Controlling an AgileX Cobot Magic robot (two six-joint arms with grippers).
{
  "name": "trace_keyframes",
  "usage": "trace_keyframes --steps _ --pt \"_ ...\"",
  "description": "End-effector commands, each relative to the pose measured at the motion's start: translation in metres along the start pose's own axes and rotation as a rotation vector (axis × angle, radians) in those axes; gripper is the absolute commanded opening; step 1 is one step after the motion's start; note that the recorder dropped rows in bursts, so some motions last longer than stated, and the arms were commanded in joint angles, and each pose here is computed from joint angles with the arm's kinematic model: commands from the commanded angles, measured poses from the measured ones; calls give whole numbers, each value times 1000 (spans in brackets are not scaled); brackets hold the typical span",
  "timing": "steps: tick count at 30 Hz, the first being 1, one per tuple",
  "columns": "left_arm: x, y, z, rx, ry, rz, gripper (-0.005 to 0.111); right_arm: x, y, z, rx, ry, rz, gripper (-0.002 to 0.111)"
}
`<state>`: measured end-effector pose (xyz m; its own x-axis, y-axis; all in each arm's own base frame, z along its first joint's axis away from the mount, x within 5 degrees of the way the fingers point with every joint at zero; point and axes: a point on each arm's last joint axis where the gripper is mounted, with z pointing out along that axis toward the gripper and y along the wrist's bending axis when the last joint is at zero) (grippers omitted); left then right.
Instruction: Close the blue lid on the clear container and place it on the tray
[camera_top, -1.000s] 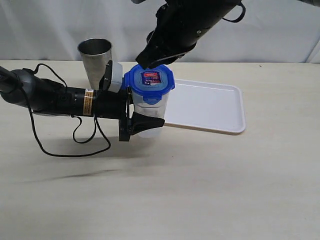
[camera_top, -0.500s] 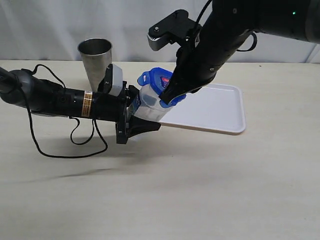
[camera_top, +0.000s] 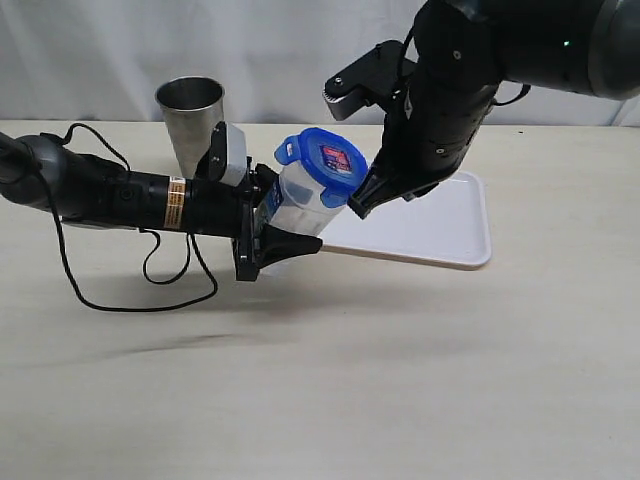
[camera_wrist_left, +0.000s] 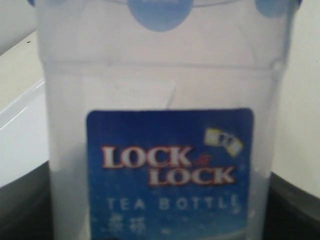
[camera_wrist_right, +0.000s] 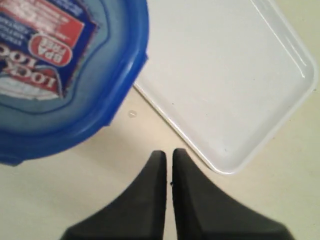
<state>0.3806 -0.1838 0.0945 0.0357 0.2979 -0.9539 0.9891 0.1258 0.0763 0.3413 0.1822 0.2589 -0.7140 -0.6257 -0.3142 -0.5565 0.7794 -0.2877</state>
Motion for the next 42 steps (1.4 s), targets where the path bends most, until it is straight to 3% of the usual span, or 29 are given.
trace_keyframes --steps 1,4,8,11,15,23,37,42 --pt "-9 4 0 -24 -14 3 0 -6 -9 -19 24 -46 39 5" --pt "-5 6 0 -50 26 3 0 -16 -13 -49 -26 -134 102 13" --pt "-3 7 -1 -62 44 2 0 -28 -7 -84 -195 -255 182 37" --pt "-3 7 -1 -63 43 1 0 -36 7 -90 -315 -273 226 45" --pt "-3 7 -1 -63 43 1 0 -45 25 -74 -288 -220 207 45" --pt "-4 6 1 -59 42 3 0 -69 53 -46 -84 -173 156 45" --pt "-4 6 1 -59 37 1 0 -76 57 -24 -38 -103 148 45" --pt "-4 6 1 -58 36 1 0 -76 63 -15 -45 -82 128 33"
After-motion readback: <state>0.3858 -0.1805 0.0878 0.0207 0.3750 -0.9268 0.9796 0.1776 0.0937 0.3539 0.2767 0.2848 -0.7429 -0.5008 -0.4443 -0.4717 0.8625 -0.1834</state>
